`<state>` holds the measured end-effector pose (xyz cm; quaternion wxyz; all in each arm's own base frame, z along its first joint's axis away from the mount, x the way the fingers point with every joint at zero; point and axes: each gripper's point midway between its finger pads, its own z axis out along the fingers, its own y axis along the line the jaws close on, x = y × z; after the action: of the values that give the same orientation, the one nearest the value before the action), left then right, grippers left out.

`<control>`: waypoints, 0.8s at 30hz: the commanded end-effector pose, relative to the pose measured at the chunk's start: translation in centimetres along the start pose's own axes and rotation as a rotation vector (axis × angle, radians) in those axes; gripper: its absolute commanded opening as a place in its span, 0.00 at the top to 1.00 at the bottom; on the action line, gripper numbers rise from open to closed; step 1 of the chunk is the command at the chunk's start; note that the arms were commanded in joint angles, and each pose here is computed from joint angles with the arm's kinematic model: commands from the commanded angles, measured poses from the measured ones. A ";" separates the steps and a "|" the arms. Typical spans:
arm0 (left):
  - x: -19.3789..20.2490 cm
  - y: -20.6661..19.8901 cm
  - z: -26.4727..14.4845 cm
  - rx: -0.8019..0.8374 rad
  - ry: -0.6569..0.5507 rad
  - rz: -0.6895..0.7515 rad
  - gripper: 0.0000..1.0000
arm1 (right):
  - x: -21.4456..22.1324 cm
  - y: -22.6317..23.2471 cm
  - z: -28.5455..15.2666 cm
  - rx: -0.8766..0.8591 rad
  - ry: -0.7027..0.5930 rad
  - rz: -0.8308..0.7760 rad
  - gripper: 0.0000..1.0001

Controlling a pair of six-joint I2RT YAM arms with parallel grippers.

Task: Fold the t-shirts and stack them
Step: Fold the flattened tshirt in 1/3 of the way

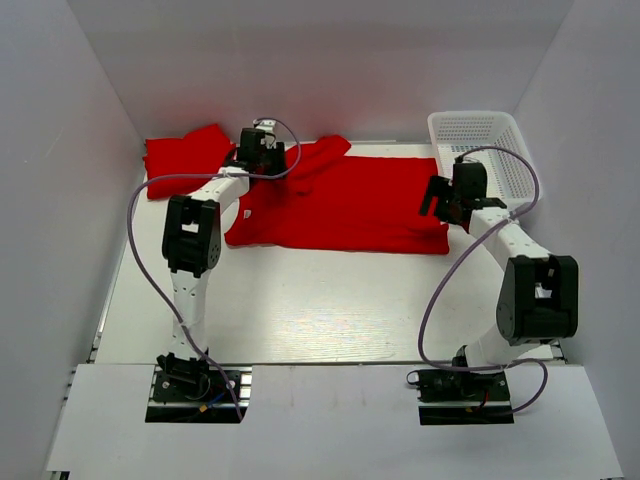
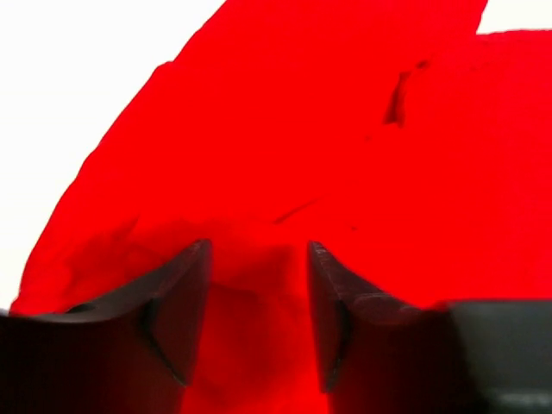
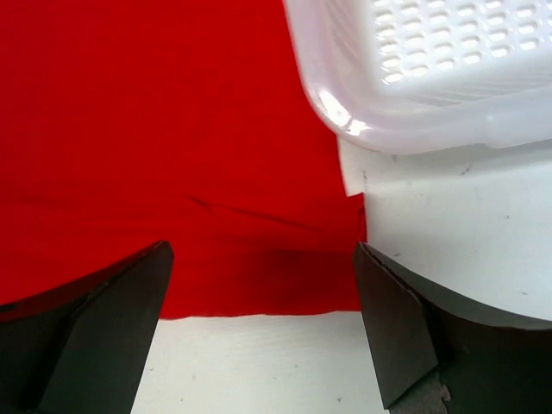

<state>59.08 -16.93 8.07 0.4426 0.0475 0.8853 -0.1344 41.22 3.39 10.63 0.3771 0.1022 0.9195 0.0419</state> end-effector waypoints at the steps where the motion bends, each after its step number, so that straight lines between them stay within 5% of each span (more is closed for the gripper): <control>1: -3.7 -0.6 -0.4 0.051 -0.068 -0.021 0.34 | -1.3 1.7 -1.6 -0.095 -0.066 -0.061 0.10; 3: -4.1 -0.9 -0.4 0.061 -0.059 -0.021 0.15 | -1.3 2.4 -2.4 -0.130 -0.073 -0.077 0.10; 7: -3.4 -1.0 -1.3 0.068 -0.043 -0.023 0.02 | 0.2 3.5 -2.9 -0.199 -0.039 -0.135 0.10; 11: -4.2 -0.9 -5.9 0.028 -0.062 -0.023 0.00 | 2.7 4.5 -3.1 -0.247 0.019 -0.163 0.10; 17: 4.5 -0.6 -9.8 0.012 0.075 -0.088 0.00 | 5.1 4.7 -2.1 -0.245 0.069 -0.159 0.10; 24: 8.1 -0.5 -10.7 0.028 0.120 -0.149 0.00 | 3.5 4.9 1.6 -0.199 0.055 -0.116 0.10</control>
<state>45.89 -14.22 6.36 0.3613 0.0062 0.9197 -0.1534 37.28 8.77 6.34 0.3205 -0.0015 0.9405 0.1127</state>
